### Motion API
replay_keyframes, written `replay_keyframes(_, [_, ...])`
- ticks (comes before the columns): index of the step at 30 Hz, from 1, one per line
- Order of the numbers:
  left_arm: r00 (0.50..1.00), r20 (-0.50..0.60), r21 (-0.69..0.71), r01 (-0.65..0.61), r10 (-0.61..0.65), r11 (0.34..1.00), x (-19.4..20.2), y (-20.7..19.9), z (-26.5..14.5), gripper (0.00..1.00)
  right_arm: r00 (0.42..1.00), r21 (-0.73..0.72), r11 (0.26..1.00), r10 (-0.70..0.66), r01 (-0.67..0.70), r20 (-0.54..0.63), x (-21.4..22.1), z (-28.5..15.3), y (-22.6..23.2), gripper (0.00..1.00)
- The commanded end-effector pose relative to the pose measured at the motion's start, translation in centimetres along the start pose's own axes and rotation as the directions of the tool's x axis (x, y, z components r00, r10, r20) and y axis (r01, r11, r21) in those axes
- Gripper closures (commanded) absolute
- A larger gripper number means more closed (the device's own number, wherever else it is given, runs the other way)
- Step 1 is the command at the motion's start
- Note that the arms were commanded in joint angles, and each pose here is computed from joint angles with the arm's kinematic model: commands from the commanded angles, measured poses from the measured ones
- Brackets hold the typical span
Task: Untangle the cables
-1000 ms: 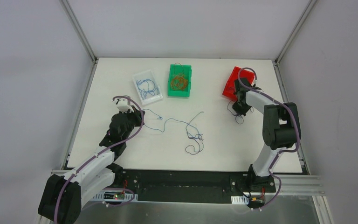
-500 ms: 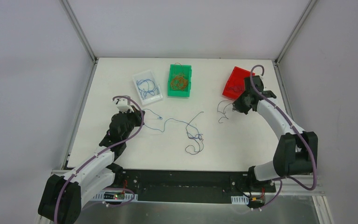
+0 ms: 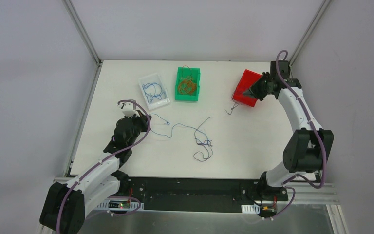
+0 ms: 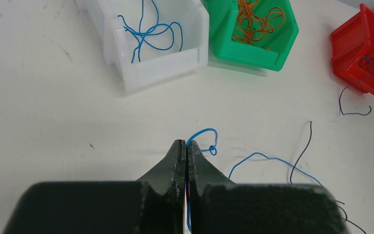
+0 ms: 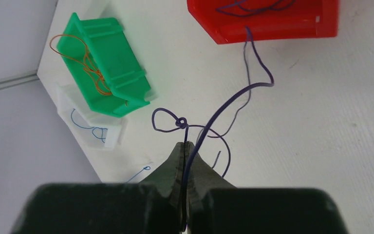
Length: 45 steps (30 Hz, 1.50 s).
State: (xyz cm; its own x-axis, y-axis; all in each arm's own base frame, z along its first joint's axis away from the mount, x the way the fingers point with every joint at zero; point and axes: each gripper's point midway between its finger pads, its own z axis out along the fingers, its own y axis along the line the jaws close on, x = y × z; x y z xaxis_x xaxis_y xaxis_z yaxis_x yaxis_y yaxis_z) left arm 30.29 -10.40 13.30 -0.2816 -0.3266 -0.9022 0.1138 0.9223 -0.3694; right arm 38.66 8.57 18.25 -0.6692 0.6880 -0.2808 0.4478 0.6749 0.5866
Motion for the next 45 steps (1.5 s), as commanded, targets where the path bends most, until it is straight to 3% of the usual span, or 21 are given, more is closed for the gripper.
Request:
replay_keyframes(1, [0.999,0.051,0.024,-0.008,0.007,1.000,-2.1,-0.9,0.4,1.00,1.000,-0.105,0.994,0.021,-0.022,-0.018,-2.2,-0.4,3.4,1.00])
replay_keyframes(18, [0.999,0.038,0.028,-0.010,0.009,1.000,-1.7,-0.9,0.5,1.00,0.987,-0.166,0.986,0.029,-0.002,0.159,-9.9,-3.3,7.8,1.00])
replay_keyframes(28, [0.999,0.034,0.032,-0.012,0.011,0.999,-1.6,-1.0,0.6,1.00,0.967,-0.114,0.993,0.021,0.009,0.256,-13.0,-3.8,7.4,1.00])
replay_keyframes(34, [0.999,0.030,0.033,-0.012,0.011,0.999,-1.5,-1.0,0.6,1.00,0.971,-0.060,0.998,0.023,-0.009,0.239,-13.5,-0.3,5.6,1.00])
replay_keyframes(45, [1.000,0.019,0.033,-0.015,0.015,0.999,-1.2,-0.9,0.8,1.00,0.992,0.078,0.997,0.015,-0.025,0.125,-13.7,10.5,0.7,1.00])
